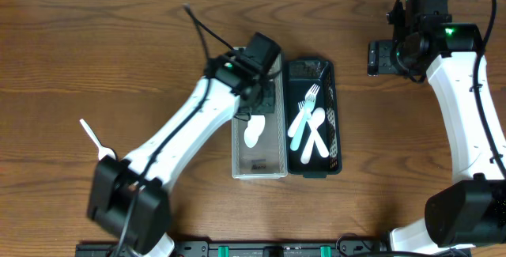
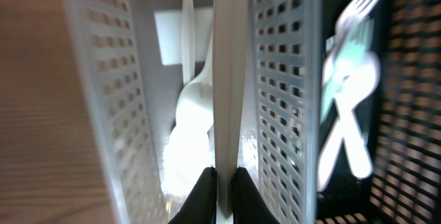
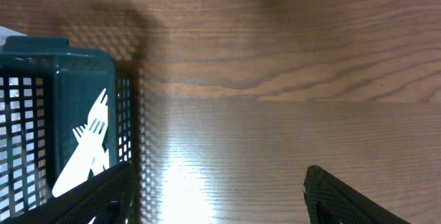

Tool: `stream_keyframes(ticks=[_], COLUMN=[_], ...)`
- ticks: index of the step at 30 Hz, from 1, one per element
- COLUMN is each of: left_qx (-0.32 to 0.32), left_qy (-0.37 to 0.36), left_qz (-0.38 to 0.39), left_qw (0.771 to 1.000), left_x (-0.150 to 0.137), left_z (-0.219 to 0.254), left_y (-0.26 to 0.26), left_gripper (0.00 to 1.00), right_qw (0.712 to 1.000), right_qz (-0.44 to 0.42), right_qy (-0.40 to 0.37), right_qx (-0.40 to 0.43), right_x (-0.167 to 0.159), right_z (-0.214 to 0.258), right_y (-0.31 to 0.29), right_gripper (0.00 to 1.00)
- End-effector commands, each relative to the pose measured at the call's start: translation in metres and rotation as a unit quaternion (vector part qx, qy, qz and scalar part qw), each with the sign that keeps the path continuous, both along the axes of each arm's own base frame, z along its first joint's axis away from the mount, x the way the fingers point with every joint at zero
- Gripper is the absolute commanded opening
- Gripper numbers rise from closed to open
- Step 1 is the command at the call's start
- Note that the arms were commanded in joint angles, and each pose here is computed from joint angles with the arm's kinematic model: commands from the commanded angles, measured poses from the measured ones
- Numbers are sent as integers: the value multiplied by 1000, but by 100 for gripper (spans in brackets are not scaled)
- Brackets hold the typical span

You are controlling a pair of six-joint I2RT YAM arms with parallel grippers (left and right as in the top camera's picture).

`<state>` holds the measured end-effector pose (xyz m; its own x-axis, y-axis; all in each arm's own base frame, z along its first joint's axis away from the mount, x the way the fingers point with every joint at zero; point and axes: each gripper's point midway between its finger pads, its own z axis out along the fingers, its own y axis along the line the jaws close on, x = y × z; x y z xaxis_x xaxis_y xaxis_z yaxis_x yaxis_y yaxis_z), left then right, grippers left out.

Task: Pack container

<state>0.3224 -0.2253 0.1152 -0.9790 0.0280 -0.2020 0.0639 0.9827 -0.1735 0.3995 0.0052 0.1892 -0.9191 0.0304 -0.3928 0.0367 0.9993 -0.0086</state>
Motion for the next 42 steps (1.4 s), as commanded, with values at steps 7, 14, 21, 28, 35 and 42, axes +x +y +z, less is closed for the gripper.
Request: stream_keyframes(ticks=[7,14,21,28,35,42], left_qx=[25,61,106,129,70,66], left_qy=[33,-72,-172,-141,-44,38], left_qz=[-13,-68,50,254,400,468], left_qw=[999,993,978,948,913,880], left_x=[-4,22,28,4,-17,-37], left_z=[-34,22,122,143,81,-7], left_y=[-4,7,107,259,350,399], left_gripper=[30,48,68,79,80,82], right_qw=[1000,1000,1000,1000,1000,1000], right_qz=[5,5,8,8,8,8], right_qy=[11,12,13,13,14,14], right_qx=[-1,-1,-2,-2,-2,-2], right_x=[-2,-2,-3,-3,-3,-3], right_z=[-7,-7,-7,-7,-7,-7], right_y=[0,-1,-1,-1,-1,-1], right_gripper=[81,81,81,81,81,81])
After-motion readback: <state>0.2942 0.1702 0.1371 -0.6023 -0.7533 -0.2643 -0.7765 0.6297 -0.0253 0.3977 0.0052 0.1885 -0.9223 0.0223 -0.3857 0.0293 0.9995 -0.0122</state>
